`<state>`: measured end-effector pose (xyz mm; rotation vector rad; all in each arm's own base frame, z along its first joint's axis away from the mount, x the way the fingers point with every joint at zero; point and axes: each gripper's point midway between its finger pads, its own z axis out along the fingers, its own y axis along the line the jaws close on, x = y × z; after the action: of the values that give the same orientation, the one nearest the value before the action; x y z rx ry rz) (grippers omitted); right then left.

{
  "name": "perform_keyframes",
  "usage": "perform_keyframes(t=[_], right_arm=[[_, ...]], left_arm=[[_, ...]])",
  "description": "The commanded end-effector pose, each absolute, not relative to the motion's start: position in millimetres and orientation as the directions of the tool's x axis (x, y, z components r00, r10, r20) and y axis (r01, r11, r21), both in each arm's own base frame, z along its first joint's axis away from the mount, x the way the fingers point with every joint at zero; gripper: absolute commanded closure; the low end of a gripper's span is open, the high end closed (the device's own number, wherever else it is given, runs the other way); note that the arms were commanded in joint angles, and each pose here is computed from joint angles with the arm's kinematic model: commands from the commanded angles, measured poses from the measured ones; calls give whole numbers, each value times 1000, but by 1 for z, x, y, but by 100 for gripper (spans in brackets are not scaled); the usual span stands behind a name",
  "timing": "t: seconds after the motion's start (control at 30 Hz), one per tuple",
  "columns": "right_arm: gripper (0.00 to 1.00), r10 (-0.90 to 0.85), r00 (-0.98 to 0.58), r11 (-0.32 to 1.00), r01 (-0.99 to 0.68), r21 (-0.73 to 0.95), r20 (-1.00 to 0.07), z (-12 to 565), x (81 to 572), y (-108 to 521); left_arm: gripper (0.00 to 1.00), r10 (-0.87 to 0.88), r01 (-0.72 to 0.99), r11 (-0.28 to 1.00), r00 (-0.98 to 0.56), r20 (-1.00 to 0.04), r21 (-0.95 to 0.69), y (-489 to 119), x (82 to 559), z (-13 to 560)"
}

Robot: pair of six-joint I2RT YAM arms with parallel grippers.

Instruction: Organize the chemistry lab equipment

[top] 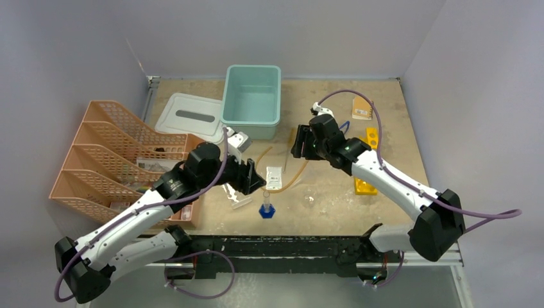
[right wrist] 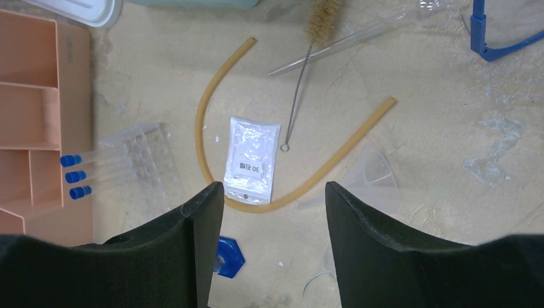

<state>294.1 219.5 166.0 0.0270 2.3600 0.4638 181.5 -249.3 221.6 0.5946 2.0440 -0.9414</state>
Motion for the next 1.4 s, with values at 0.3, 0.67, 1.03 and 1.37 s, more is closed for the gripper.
perform_keyframes(t=[0.3, 0.67, 1.03, 1.37], right_arm=[[38, 290, -703, 917, 9, 399, -650, 165, 322, 210], [39, 286, -706, 916, 4, 400, -648, 161, 334, 211], [39, 280, -712, 895, -48, 443, -644, 160, 333, 223], [38, 240, -712, 895, -100, 434, -660, 165, 327, 222]], left_arm=[[40, 367, 864, 452, -407, -837, -222, -282, 140, 171], [67, 459, 889, 450, -312, -832, -85, -287, 147, 141], [64, 400, 888, 453, -281, -872, -79, -292, 151, 148], [100, 390, 900, 427, -267, -881, -84, -299, 150, 157]])
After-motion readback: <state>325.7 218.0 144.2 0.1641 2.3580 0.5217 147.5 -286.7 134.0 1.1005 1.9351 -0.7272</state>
